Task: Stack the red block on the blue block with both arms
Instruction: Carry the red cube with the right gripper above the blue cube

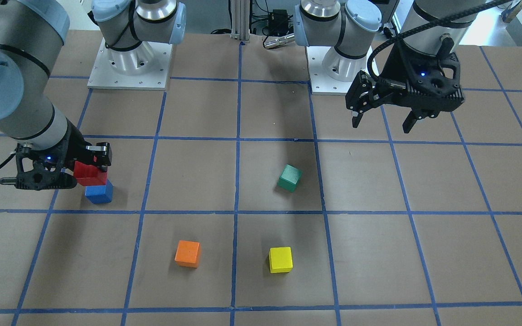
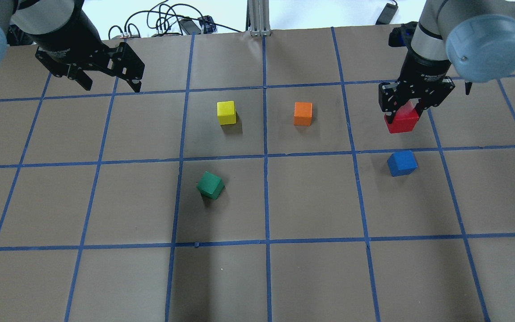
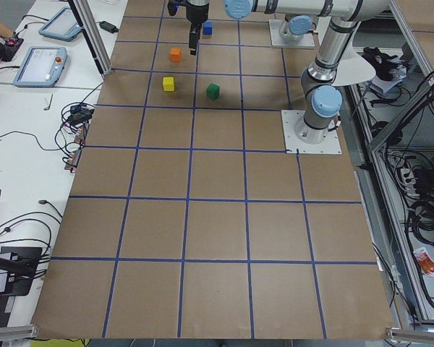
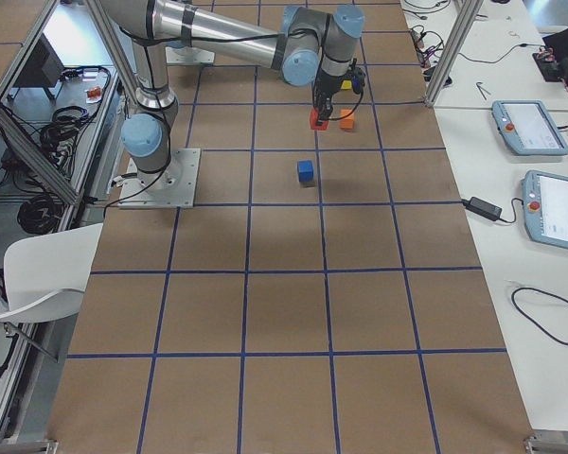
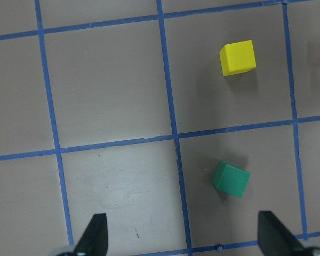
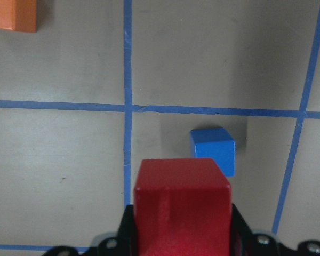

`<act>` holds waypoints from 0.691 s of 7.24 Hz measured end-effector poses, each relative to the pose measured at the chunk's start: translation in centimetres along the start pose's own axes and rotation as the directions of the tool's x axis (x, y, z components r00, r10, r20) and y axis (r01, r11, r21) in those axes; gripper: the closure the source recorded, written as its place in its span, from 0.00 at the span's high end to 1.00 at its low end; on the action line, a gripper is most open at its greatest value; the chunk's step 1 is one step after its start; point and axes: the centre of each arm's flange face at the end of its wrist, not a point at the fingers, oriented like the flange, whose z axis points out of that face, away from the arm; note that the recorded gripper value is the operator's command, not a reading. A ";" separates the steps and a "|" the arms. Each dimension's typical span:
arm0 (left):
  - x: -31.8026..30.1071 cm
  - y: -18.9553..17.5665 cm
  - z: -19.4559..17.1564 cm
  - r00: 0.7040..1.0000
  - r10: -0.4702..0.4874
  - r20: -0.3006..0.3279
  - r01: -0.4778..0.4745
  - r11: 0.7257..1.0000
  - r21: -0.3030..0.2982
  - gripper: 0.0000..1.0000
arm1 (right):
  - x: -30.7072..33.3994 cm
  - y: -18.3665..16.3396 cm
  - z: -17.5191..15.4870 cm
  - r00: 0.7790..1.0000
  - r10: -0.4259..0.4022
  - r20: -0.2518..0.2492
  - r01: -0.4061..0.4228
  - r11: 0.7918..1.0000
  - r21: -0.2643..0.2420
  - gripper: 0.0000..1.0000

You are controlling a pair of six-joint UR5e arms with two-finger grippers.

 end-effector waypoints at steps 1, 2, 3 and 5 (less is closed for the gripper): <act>0.0 0.0 0.0 1.000 0.000 0.000 0.000 1.000 0.000 1.00 | 1.8 0.3 1.8 1.000 -0.018 0.007 0.018 1.000 -0.001 0.00; 0.0 0.0 0.0 1.000 0.000 0.000 0.000 1.000 0.000 1.00 | 3.1 0.5 3.7 0.999 -0.044 0.002 0.044 0.999 0.024 0.00; 0.0 0.0 0.0 1.000 0.000 0.000 0.000 1.000 0.000 1.00 | 4.0 0.9 5.4 0.998 -0.062 -0.007 0.062 0.997 0.053 0.00; 0.0 0.0 0.0 1.000 0.000 0.000 0.000 1.000 -0.001 1.00 | 4.8 1.8 8.0 0.998 -0.069 -0.011 0.070 0.994 0.081 0.00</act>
